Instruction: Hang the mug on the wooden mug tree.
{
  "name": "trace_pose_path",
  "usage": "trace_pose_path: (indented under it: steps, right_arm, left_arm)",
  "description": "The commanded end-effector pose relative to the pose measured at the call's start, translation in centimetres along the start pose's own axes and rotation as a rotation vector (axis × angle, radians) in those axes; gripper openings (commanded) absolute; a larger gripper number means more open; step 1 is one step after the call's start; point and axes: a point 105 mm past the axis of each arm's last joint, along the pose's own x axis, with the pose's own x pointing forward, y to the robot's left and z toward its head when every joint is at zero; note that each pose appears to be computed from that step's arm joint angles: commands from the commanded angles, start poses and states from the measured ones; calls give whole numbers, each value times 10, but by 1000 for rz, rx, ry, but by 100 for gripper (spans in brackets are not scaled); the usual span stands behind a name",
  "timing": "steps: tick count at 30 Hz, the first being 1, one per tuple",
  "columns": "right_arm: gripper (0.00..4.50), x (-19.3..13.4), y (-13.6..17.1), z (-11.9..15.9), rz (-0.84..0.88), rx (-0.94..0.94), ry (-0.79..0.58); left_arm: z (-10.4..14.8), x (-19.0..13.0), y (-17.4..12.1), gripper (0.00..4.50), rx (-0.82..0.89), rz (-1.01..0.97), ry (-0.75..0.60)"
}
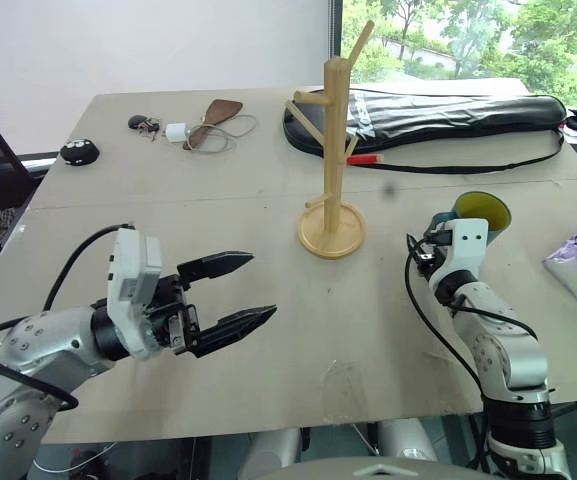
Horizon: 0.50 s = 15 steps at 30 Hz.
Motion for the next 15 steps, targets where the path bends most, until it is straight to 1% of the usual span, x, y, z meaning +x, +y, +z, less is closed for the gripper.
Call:
trace_pose_path:
  steps: [1, 2, 8, 10, 13, 15]
  right_arm:
    - [33, 1, -6, 17, -11, -20, -75]
    - [6, 1, -7, 18, -11, -28, -79]
    - [6, -9, -5, 28, 53, -42, -105]
    - [6, -16, 0, 35, 116, -71, -120]
    - [6, -34, 13, 47, 273, -107, -131]
    - [6, -45, 20, 56, 363, -127, -133]
  left_arm:
    - [8, -1, -4, 450, 45, -1, -8]
    - [7, -2, -4, 450, 44, 1, -8]
    - [8, -4, -1, 450, 37, 27, -34]
    - [9, -5, 4, 450, 85, 75, -47]
    - [15, -9, 4, 450, 84, 86, -160]
    - [14, -13, 0, 450, 84, 61, -182]
